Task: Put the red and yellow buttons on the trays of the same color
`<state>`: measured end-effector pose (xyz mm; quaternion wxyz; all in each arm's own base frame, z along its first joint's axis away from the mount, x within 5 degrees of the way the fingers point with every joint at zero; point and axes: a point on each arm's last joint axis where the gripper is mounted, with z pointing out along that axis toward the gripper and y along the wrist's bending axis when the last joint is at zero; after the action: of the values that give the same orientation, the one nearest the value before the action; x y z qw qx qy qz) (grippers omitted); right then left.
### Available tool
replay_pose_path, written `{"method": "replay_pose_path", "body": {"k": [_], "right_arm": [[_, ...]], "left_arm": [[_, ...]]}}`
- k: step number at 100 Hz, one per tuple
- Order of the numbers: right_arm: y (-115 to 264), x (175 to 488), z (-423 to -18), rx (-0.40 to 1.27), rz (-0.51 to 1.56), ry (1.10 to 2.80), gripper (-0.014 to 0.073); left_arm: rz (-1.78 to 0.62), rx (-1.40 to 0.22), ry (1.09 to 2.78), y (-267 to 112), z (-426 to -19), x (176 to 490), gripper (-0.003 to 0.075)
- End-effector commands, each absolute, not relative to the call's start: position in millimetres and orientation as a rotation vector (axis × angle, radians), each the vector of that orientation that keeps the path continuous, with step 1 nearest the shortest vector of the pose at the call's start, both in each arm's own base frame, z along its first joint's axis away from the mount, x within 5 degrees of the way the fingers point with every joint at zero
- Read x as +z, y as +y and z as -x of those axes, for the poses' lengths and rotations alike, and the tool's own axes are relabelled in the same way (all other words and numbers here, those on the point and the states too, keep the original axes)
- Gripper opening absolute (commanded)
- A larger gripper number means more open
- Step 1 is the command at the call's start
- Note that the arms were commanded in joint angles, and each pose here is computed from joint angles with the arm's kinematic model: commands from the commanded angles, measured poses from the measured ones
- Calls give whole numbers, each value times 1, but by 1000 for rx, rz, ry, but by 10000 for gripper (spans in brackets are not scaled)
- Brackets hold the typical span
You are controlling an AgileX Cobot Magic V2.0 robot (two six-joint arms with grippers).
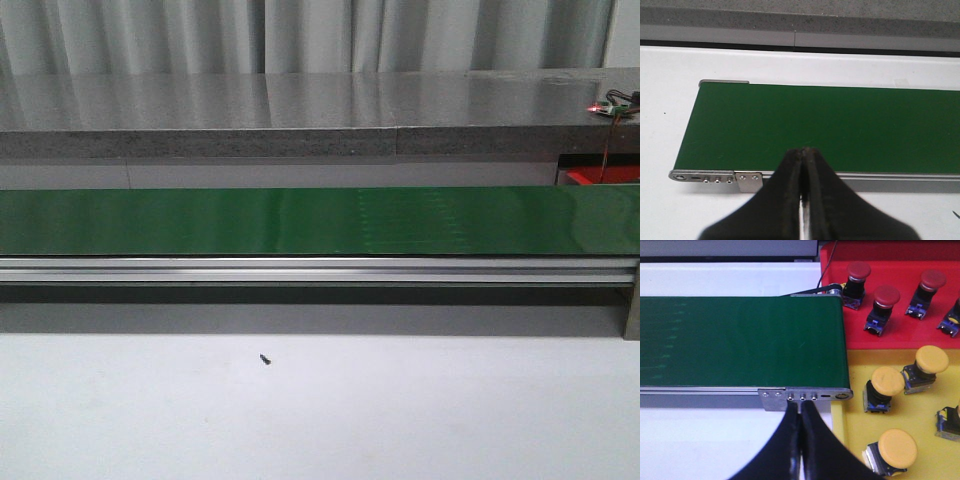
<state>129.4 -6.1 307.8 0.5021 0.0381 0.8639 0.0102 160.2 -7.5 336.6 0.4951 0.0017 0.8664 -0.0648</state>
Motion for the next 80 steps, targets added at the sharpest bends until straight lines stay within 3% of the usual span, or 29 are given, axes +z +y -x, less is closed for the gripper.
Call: {"method": "replay_pose_path", "body": {"k": [1,46,80], "right_arm": [[-6,317,-121,3,-79,1913,-67],[-1,300,-48,-24,-55,1557,-67],[0,301,-36,-25,-50,1510,-67]], "left_arm": [[11,-165,1980,-8,-159,355,-20],[8,-163,1946,-8,-151,360,-20],[9,-162,1939,-8,-151,361,-20]]}}
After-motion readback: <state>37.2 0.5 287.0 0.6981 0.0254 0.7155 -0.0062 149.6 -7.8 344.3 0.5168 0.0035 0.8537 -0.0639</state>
